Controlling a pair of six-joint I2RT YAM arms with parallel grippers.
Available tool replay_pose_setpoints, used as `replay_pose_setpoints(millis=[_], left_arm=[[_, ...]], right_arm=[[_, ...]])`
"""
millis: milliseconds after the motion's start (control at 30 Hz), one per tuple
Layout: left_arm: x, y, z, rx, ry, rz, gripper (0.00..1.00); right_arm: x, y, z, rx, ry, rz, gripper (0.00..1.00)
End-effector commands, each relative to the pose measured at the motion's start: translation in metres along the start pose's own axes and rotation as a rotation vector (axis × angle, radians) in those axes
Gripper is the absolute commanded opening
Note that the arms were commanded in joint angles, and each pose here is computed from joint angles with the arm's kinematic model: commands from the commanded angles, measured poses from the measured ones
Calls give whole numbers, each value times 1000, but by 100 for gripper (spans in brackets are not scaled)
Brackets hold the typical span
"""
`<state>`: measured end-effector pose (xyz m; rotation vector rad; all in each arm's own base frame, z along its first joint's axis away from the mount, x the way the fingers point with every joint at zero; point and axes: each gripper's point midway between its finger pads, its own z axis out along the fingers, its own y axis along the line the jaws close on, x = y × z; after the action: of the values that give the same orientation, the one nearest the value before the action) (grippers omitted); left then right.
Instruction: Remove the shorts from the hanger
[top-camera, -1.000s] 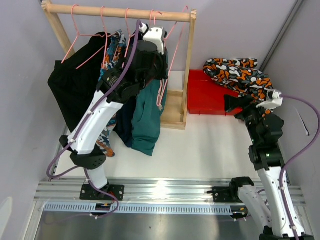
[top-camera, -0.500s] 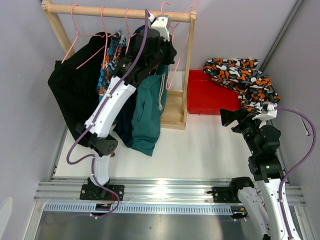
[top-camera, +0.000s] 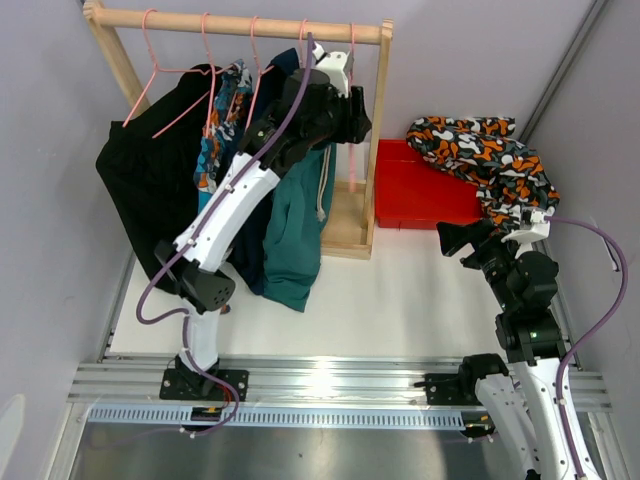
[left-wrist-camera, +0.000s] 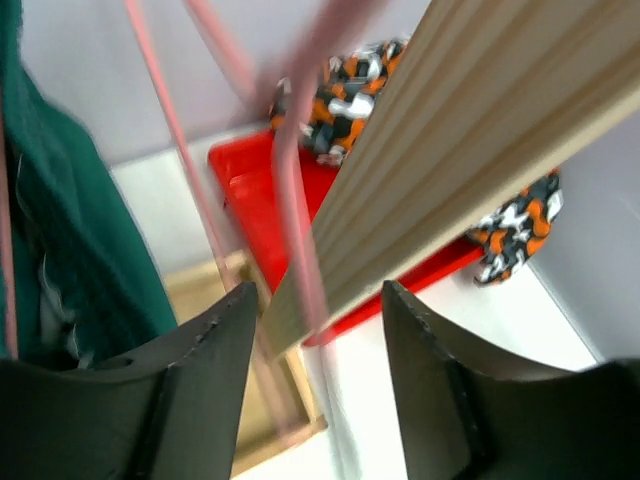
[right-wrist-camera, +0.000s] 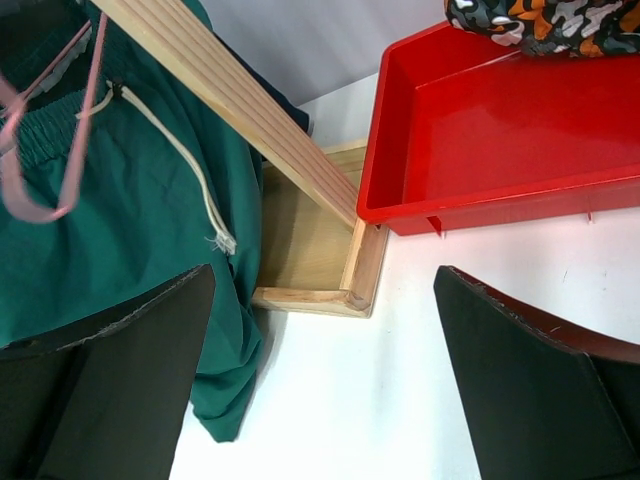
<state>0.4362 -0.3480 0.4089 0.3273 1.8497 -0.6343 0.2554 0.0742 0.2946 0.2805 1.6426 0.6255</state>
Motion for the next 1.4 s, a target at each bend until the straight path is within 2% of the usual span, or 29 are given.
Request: replay_pose_setpoints(millis=[0, 133, 167, 300, 433, 667, 1167, 1233, 1267, 1300, 1367], left_arm=[[-30, -10, -51, 8, -64, 10, 60], [-45, -6, -95, -15, -96, 31, 65], [-59, -8, -119, -7, -139, 36, 66], [-75, -1, -161, -39, -197, 71, 76], [-82, 12, -180, -77, -216, 81, 79], [-78, 31, -175, -125, -206, 99, 80], [-52, 68, -110, -220, -118, 120, 73], [-49, 72, -104, -235, -107, 123, 65], [-47, 74, -103, -243, -100, 125, 57], [-45, 76, -100, -253, -96, 126, 35], [-45, 83, -100, -285, -95, 127, 17]], right_arm=[[5, 4, 0, -24, 15, 2, 100], [12, 4, 0, -36, 27, 16, 99], [13, 5, 0, -39, 29, 19, 99], [23, 5, 2, -43, 45, 30, 100], [30, 7, 3, -46, 59, 32, 100], [35, 11, 3, -43, 72, 15, 99], [41, 2, -3, -8, 85, -19, 99], [41, 1, -3, -5, 83, -22, 100], [42, 1, -2, -6, 85, -22, 99], [43, 1, -2, -5, 87, -22, 99], [45, 0, -2, -7, 90, -21, 100]])
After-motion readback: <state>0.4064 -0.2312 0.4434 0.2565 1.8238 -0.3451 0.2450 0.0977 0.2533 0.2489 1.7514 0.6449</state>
